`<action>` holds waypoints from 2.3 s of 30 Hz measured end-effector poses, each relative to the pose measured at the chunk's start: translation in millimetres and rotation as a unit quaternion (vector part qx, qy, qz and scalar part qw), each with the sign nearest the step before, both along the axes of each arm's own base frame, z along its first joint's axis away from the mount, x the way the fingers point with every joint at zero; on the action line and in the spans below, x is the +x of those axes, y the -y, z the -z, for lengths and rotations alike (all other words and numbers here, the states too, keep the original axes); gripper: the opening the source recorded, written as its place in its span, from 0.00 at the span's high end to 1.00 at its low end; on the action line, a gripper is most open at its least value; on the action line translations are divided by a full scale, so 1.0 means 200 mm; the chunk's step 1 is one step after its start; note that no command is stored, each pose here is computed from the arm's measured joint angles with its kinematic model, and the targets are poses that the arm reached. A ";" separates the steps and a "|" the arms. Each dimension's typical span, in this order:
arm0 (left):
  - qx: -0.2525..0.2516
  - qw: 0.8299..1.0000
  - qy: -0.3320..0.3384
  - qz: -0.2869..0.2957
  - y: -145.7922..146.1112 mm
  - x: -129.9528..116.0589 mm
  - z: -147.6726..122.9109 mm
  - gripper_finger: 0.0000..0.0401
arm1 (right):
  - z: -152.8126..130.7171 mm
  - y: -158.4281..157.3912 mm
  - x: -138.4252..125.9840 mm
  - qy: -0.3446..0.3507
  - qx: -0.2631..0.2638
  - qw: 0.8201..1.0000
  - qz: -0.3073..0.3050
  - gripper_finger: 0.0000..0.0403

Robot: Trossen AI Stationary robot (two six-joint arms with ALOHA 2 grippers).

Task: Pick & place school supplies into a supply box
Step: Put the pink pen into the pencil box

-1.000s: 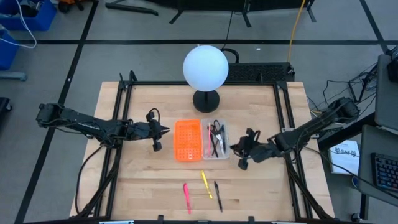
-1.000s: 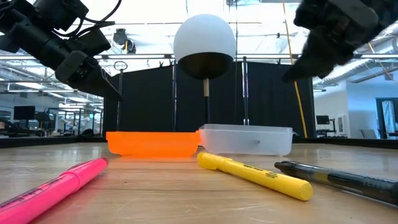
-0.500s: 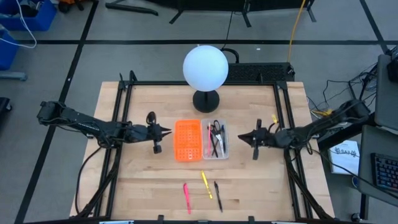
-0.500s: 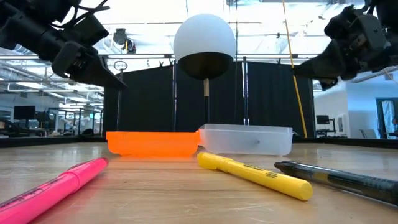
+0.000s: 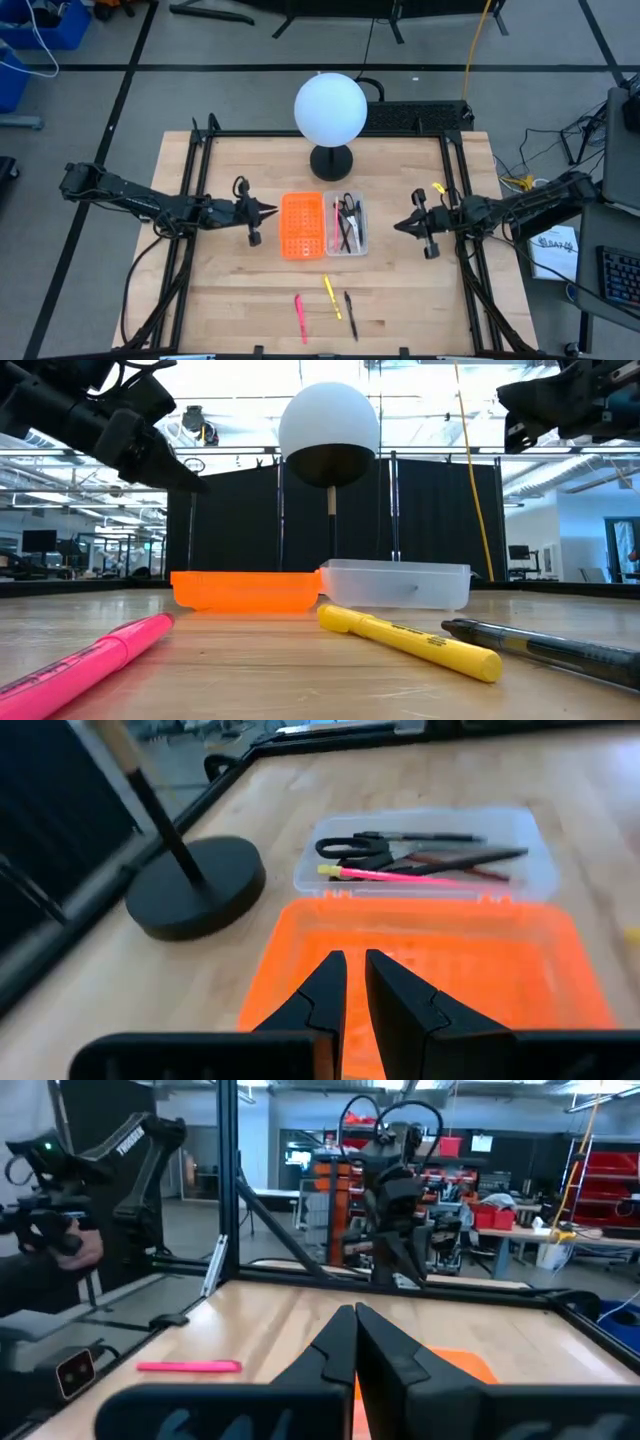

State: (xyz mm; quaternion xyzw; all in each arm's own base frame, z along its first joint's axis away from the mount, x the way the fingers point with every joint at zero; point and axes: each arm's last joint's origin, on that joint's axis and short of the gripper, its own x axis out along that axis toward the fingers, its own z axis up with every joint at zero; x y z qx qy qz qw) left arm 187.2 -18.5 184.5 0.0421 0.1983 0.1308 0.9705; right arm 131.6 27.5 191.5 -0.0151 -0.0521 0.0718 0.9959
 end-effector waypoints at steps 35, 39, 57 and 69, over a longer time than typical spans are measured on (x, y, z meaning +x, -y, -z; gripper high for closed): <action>-0.027 0.977 -0.156 0.141 1.13 0.73 -0.20 0.96 | -0.01 0.01 -0.11 -0.003 0.008 0.995 -0.102 1.00; 0.050 0.956 -0.249 0.150 1.25 0.84 -0.22 0.94 | -0.02 0.01 -0.11 0.003 0.031 0.994 -0.105 1.00; 0.120 0.890 -0.363 0.249 1.37 0.85 -0.11 0.87 | 0.01 0.01 -0.11 -0.033 0.045 0.993 -0.106 1.00; 0.199 0.797 -0.417 0.388 1.33 0.81 0.08 0.53 | 0.00 0.01 -0.11 -0.021 0.023 0.994 -0.104 1.00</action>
